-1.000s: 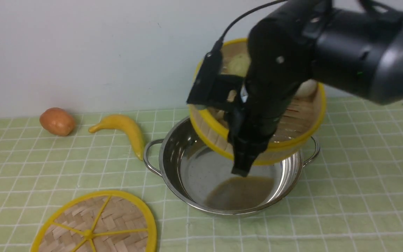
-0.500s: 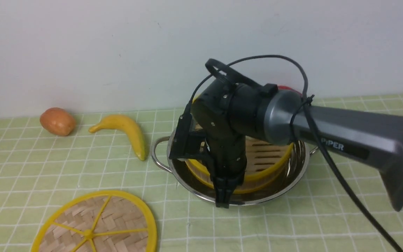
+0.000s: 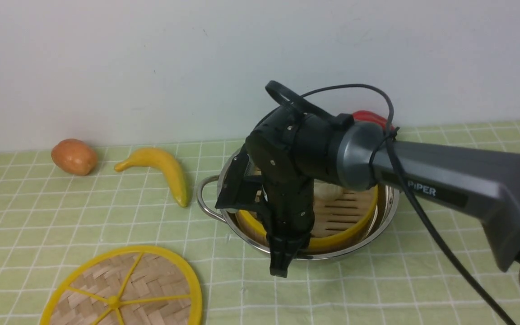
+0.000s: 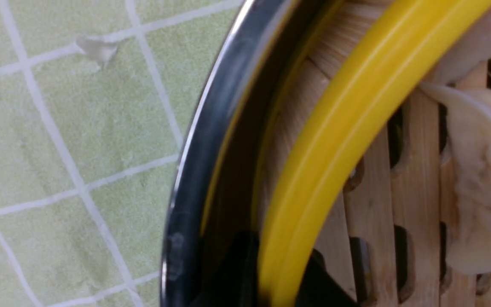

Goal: Place the steamer in the pot on the green tablecloth, and put the lid on the steamer.
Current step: 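Place the bamboo steamer basket of food into the steel pot with the right gripper, then grasp the bamboo steamer lid lying on the table by its centre knob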

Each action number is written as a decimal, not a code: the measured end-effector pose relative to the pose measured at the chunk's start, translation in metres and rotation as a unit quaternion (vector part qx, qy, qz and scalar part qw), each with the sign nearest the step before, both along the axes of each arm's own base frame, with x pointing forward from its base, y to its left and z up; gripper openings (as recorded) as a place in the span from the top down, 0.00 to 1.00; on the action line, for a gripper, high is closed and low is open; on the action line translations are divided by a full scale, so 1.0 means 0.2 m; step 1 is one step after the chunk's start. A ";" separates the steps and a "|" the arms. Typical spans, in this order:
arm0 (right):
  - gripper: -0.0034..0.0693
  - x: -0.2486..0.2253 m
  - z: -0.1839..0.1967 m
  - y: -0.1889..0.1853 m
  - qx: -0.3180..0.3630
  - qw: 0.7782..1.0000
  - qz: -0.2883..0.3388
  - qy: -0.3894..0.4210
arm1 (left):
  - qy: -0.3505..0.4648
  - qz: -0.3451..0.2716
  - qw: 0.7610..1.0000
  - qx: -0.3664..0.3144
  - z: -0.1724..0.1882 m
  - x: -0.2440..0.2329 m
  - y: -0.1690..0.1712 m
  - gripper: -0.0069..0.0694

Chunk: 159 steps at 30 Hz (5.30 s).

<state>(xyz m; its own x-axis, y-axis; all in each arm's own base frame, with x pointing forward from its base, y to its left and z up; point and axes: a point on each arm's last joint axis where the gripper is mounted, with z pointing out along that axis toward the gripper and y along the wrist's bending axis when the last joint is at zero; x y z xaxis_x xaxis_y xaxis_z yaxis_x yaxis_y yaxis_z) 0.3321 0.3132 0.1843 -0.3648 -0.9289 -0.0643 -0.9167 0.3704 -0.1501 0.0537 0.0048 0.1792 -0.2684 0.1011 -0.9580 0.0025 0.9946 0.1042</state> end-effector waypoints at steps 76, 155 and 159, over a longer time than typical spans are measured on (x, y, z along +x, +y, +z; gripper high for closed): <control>0.95 -0.76 1.16 -0.69 0.317 0.917 -0.211 -0.115 | 0.000 0.000 1.000 0.000 0.00 0.00 0.00 0.59; 0.71 -1.38 0.02 -1.55 0.430 0.672 -0.400 -0.450 | -0.083 -0.020 0.988 0.127 0.08 0.01 0.00 0.59; 0.70 -1.38 0.02 -1.55 0.431 0.672 -0.400 -0.451 | -0.164 -0.039 0.983 -0.076 0.15 0.01 -0.04 0.59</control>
<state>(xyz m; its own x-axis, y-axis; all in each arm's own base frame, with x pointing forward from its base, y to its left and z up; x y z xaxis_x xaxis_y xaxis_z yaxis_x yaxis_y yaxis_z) 0.0557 0.0033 0.1876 -0.1773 0.0646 -0.9820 -0.0530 0.9958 0.0751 0.0565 -0.0036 0.2092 0.0599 -0.0423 -0.9973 0.0695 0.9968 -0.0381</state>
